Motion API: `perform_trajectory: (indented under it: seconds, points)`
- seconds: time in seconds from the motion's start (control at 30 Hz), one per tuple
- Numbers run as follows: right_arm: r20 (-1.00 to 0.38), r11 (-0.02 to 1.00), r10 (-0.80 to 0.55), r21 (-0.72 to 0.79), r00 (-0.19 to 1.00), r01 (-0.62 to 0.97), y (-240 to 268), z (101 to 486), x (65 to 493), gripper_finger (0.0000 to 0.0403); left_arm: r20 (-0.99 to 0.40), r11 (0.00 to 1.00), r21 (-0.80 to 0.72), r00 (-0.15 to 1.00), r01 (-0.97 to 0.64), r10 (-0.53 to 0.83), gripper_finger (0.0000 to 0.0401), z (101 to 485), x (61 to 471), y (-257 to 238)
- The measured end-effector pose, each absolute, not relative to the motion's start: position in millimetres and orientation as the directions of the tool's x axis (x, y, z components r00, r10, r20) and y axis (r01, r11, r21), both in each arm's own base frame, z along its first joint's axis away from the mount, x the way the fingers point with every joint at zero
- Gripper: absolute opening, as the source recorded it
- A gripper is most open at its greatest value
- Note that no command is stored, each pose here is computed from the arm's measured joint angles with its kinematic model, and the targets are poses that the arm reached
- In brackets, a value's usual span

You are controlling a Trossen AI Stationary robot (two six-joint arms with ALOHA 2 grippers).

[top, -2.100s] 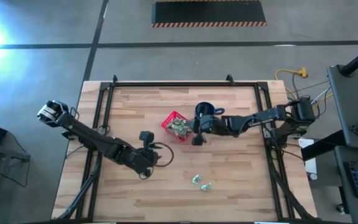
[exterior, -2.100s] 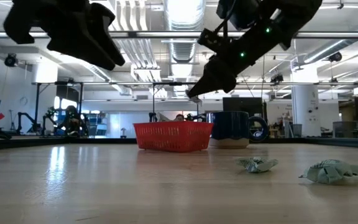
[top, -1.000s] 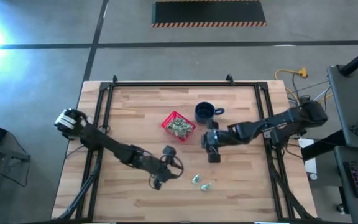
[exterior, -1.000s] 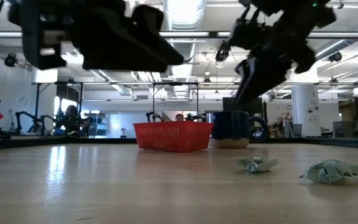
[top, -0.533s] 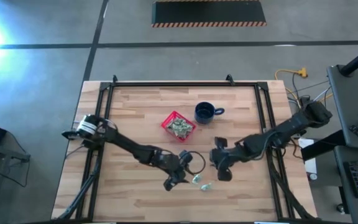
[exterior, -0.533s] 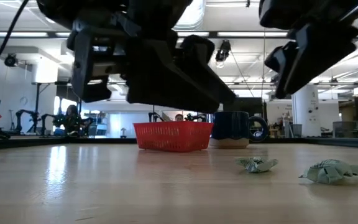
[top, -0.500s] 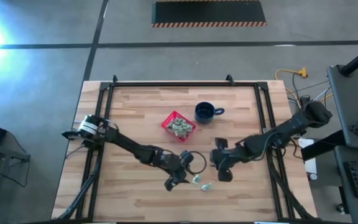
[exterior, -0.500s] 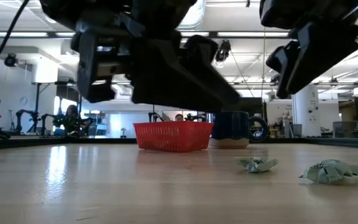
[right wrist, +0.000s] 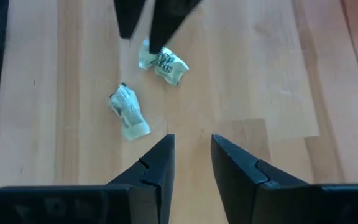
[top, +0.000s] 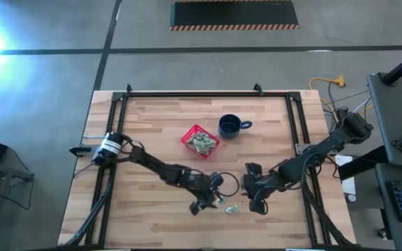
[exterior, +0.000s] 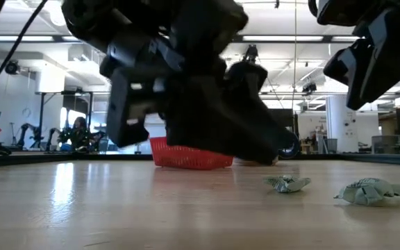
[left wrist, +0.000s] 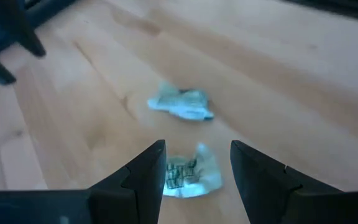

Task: Pick and place items into bin
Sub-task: Put the top stevia packet into the bin

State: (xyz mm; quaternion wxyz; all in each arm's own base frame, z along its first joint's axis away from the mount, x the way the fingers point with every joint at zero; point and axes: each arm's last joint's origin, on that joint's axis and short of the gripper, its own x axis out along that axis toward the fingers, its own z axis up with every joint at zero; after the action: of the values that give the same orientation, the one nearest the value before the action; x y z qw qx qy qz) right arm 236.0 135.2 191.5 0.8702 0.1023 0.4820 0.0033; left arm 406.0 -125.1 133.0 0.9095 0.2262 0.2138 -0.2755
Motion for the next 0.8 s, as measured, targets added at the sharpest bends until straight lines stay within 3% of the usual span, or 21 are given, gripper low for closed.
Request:
perform_trajectory:
  seconds: [0.43, 0.8]
  points:
    - [-0.833, 0.979, 0.088, 0.172, 0.547, 0.105, 137, 191, 235, 0.0084, -0.546, 0.754, 0.27, 0.74, 0.599, -0.392, 0.0152, 116, 410, -120]
    - [-0.828, 0.981, 0.066, 0.155, 0.557, 0.115, 137, 191, 235, 0.0083, -0.553, 0.755, 0.272, 0.739, 0.597, -0.385, 0.0009, 113, 410, -118]
